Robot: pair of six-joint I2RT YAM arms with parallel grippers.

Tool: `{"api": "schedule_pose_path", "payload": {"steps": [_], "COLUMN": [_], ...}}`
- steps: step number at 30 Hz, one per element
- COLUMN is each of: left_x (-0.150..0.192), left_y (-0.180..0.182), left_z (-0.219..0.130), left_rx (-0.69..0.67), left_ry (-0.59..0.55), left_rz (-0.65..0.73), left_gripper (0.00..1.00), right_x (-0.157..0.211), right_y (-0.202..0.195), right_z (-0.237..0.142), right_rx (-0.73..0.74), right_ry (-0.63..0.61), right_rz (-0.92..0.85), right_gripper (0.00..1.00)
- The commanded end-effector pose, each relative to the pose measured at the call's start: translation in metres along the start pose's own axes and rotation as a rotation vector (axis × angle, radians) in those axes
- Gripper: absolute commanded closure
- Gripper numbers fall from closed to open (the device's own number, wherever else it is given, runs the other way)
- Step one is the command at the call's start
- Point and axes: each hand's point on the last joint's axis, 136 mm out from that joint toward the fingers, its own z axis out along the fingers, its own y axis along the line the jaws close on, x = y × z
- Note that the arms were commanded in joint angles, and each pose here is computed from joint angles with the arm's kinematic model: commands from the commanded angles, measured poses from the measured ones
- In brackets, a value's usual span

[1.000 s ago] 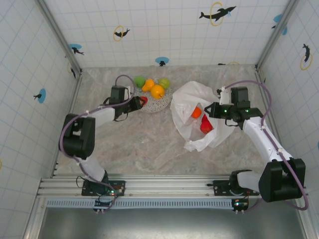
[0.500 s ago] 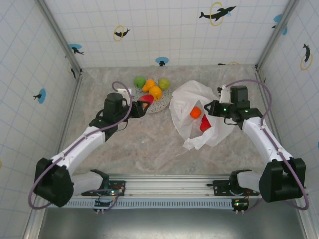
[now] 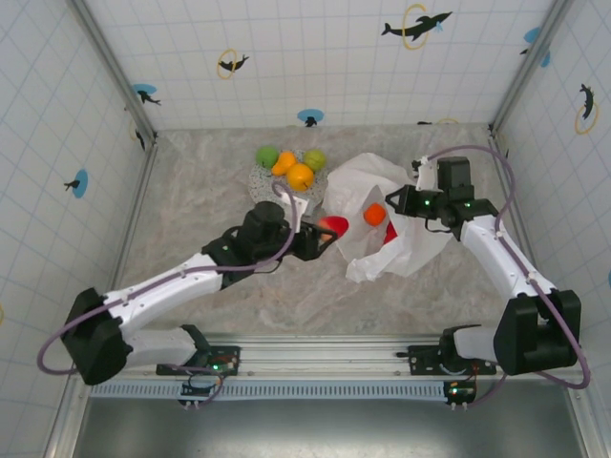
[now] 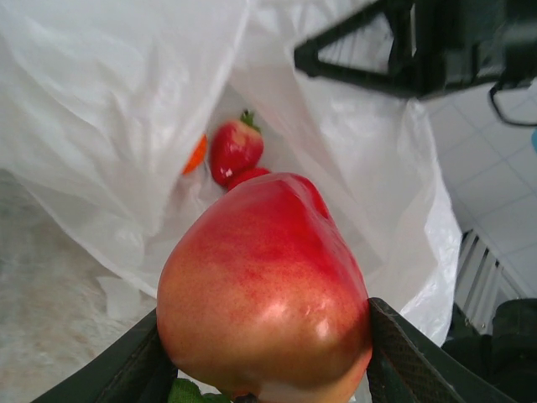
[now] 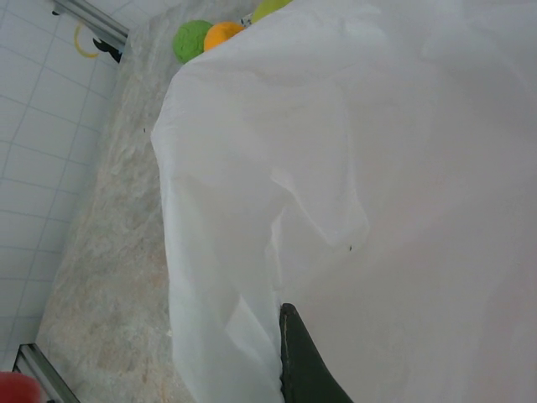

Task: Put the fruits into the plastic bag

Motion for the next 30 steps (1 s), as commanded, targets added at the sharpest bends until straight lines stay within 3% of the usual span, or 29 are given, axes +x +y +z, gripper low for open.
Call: {"api": "schedule_pose_path", "payload": {"steps": [1, 7, 13, 25, 30], "left_x": [-0.011, -0.019, -0.019, -0.039, -0.047], "left_y": [-0.009, 0.007, 0.005, 0.047, 0.059], "left_z": [0.019, 0.069, 0.127, 0.197, 0.219], "left_rx": [0.014, -0.045, 0.029, -0.082, -0.108], "left_ry": [-0.010, 0.020, 0.057, -0.113, -0.164], "left_rz": [0.038, 0.075, 0.059, -0.102, -0.136], "left_gripper": [0.52, 0.51, 0.48, 0.50, 0.44], "right_x": [-0.011, -0.001, -0.004, -0.021, -0.021], "right_y": [0.019, 0.024, 0.037, 0.041, 0.036], "right_z": [-0.003, -0.005, -0.010, -0.010, -0.009], "right_rx": [-0.049, -0.044, -0.102, -0.127, -0.120], "right_ry": [-0.015, 0.039, 0.025, -0.045, -0.045], "right_rz": [-0.024, -0.053, -0.026, 0.046, 0.057], "right_gripper": [1.00, 1.00, 1.00, 1.00, 1.00]}}
